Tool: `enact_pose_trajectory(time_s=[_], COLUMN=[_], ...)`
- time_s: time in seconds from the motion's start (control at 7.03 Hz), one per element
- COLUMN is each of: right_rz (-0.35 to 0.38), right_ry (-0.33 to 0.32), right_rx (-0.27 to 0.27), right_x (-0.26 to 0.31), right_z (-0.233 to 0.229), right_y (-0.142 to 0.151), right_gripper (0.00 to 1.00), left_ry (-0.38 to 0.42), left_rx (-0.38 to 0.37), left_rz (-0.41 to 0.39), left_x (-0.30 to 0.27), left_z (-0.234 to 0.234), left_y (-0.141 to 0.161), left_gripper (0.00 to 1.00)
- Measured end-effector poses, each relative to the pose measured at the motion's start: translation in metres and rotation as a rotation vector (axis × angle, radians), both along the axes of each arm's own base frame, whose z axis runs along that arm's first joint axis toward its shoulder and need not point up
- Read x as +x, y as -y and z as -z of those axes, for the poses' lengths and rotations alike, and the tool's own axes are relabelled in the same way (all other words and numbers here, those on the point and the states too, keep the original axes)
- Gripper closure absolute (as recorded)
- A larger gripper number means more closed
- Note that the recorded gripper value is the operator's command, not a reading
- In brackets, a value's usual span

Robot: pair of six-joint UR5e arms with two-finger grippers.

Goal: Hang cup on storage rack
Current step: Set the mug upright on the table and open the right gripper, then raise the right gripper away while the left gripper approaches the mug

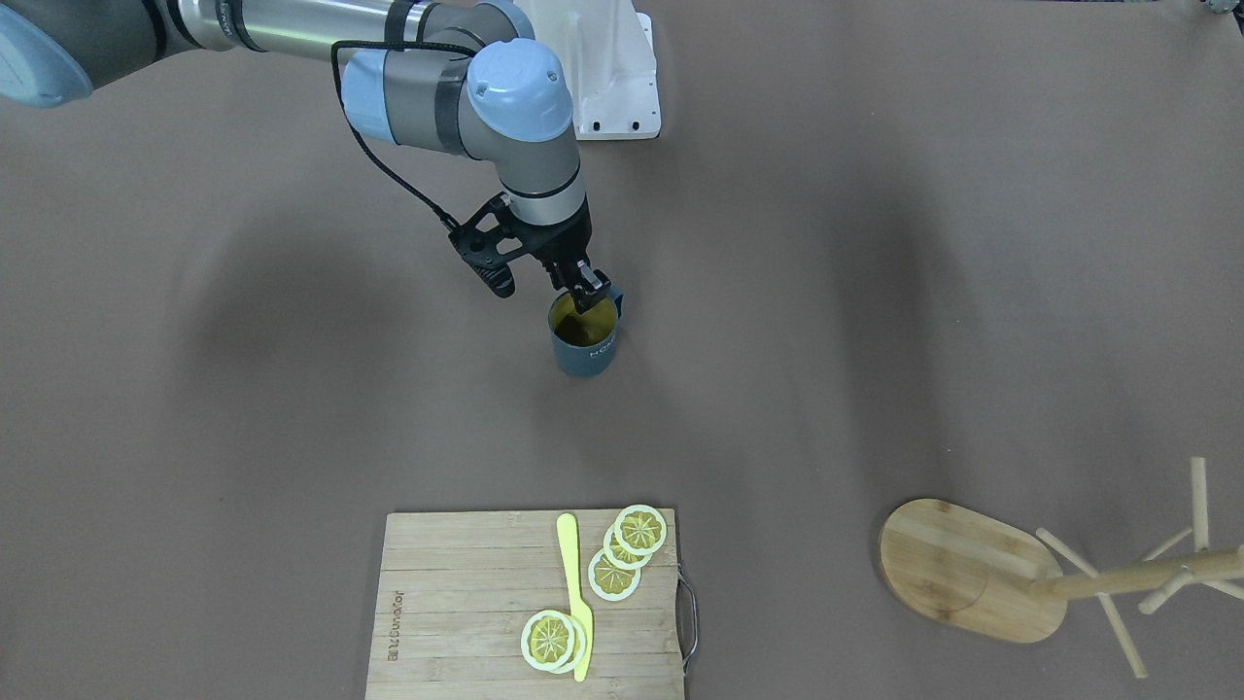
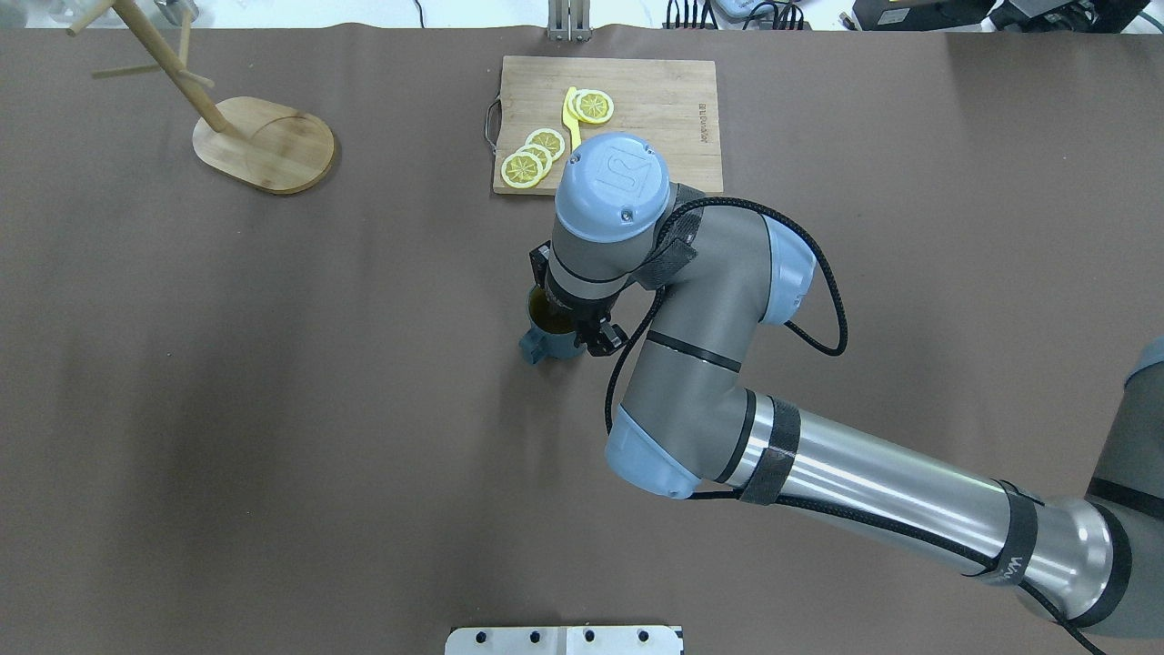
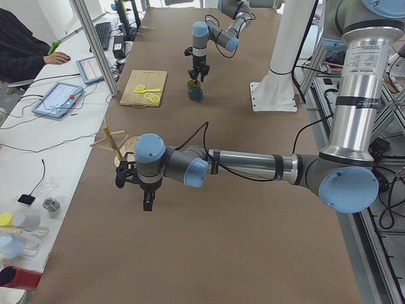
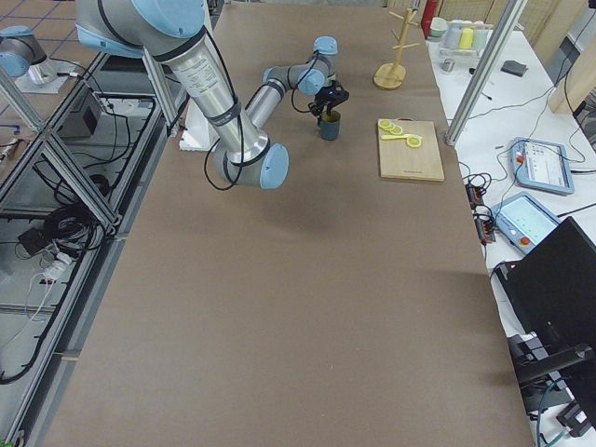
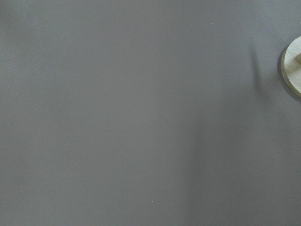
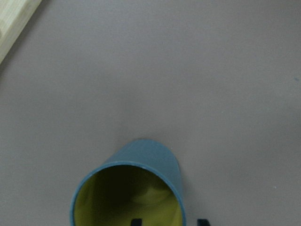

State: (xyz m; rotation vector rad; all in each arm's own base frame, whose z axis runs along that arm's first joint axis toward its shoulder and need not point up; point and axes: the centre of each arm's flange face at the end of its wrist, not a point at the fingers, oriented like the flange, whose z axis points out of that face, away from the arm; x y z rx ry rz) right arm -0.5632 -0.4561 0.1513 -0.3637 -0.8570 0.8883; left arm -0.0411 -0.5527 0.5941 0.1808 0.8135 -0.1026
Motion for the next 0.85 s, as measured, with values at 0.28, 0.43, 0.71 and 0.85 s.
enact_pose_trajectory(time_s=[0.28,0.43,0.71,0.85], right_rz=[-0.017,-0.024,0.02,0.049], right_ry=[0.039,0.049,0.029,0.006], right_rx=[0.007,0.009,0.069,0.116], right_x=[0.04,0.072,0.139,0.165], right_z=[0.01,0.001,-0.049,-0.074], right_y=[0.024,0.042,0.067,0.075], right_gripper=[0.0,0.0,0.0,0.0], left_ry=[-0.061,-0.108,-0.156,-0.173], left_rx=[0.052,0.095,0.214,0.297], left_rz=[-0.006,-0.031,-0.104,-0.146], left_x=[0.006,0.02,0.064,0.087], left_z=[0.044,0.079,0.157,0.198], left_y=[0.003,0.001,-0.011,-0.014], left_gripper=[0.02,0.02,0.02,0.02])
